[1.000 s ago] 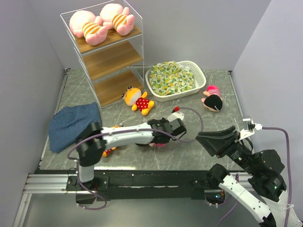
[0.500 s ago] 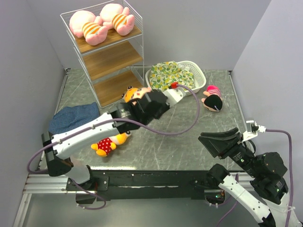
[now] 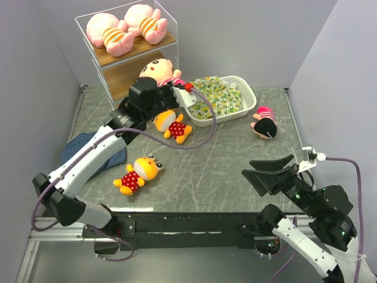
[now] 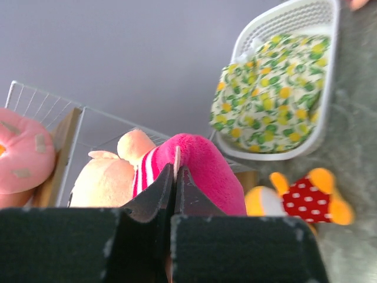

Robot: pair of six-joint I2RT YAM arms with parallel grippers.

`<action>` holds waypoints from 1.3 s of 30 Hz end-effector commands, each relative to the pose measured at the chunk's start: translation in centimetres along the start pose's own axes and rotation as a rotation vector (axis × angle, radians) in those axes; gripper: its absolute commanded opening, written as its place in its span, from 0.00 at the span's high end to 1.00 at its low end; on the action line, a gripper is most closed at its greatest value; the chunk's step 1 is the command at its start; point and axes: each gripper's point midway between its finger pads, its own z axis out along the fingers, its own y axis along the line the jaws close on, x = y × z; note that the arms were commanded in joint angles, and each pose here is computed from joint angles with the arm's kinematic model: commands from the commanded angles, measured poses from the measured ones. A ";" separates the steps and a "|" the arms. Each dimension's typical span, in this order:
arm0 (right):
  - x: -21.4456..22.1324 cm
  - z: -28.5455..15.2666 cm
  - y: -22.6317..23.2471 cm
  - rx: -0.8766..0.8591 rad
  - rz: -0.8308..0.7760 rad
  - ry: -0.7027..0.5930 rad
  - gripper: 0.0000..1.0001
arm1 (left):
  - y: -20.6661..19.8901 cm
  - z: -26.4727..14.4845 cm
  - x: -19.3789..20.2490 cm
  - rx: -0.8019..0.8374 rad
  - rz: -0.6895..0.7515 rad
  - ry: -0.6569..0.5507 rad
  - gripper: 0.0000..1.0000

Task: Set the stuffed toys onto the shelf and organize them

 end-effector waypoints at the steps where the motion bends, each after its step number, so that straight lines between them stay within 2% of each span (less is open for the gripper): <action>1: -1.3 0.8 0.5 0.005 -0.023 -0.030 0.00 | 3.3 1.1 -1.3 -0.031 0.103 -0.131 0.99; 12: -1.1 2.3 0.2 0.008 -0.039 -0.012 0.00 | 2.4 4.3 3.2 0.042 0.140 -0.129 0.99; 20: -0.4 3.6 -0.3 0.008 -0.025 0.000 0.00 | 4.5 5.3 6.3 0.027 0.171 -0.126 0.99; 24: -0.1 4.2 -0.6 0.013 -0.020 0.005 0.00 | 4.8 6.5 8.5 0.042 0.183 -0.083 0.99; 34: 0.7 6.1 -1.3 0.032 -0.032 0.044 0.00 | 5.7 8.4 11.8 -0.023 0.267 -0.030 0.97; 39: 1.0 6.9 -1.6 0.037 -0.032 0.056 0.00 | 6.5 8.9 12.7 -0.057 0.308 -0.007 0.92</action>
